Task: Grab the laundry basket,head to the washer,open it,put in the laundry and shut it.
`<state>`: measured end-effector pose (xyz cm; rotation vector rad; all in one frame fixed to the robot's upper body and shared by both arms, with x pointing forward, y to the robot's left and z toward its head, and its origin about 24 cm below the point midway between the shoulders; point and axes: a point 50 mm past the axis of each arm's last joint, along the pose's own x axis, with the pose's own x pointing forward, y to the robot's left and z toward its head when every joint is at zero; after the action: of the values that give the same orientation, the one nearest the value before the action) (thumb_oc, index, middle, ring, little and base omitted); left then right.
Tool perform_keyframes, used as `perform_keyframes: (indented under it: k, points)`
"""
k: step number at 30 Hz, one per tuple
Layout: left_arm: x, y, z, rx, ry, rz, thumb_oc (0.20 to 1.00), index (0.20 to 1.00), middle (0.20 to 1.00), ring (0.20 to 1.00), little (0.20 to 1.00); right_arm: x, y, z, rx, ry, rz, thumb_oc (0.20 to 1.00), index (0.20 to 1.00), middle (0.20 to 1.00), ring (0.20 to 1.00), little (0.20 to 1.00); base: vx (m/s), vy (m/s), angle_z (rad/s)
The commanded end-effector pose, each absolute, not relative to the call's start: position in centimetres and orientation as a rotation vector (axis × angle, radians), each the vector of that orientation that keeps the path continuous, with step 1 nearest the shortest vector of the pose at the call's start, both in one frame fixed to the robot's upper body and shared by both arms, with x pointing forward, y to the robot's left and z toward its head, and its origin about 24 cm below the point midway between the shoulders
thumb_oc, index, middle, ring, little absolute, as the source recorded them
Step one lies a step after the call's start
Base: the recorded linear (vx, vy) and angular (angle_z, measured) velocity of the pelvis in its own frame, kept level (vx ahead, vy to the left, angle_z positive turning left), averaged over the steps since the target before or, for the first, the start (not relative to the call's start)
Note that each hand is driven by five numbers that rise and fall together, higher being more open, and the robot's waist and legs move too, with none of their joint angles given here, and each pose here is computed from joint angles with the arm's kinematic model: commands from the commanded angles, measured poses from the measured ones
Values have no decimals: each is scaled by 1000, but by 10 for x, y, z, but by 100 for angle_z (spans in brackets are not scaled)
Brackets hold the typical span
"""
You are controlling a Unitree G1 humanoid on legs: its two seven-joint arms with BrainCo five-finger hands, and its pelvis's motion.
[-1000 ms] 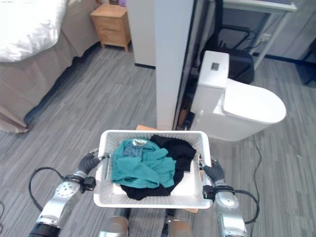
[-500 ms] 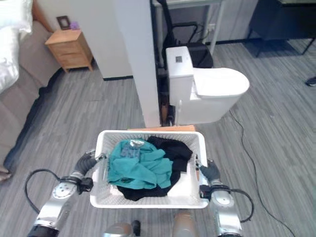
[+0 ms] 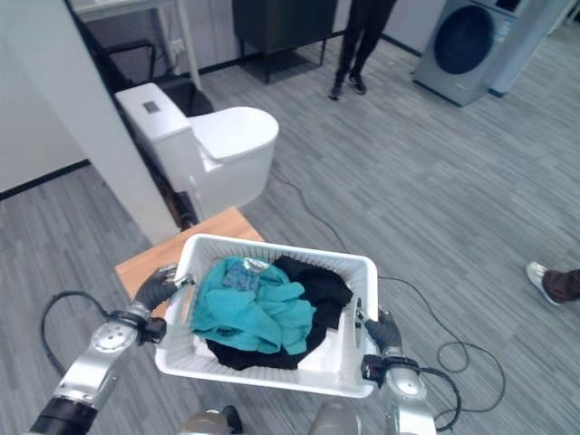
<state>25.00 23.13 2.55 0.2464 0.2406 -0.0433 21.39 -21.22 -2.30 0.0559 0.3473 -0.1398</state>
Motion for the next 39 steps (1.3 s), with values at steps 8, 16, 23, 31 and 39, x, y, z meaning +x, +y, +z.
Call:
perform_keyframes:
  k: [8,16,23,31,39]
  points:
    - [255,255,59,166,51,102,200,200,200,200,200,234,-213,30,105,44,-40,200,200,200,200,200,-147,-308,-30]
    - [252,246,47,115,85,73,200,200,200,200,200,238,-211,31,99,43,-21,200,200,200,200,200,-60,-115,-13]
    - [268,244,62,169,46,49,200,200,200,200,200,244,-202,31,136,32,-12,200,200,200,200,200,-33,-66,4]
    - [268,246,63,175,46,39,200,200,200,200,200,246,-203,40,132,-3,6,200,200,200,200,200,-104,-285,1]
    - [254,245,47,125,97,55,200,200,200,200,200,227,-223,29,127,57,-60,200,200,200,200,200,-41,-199,-5]
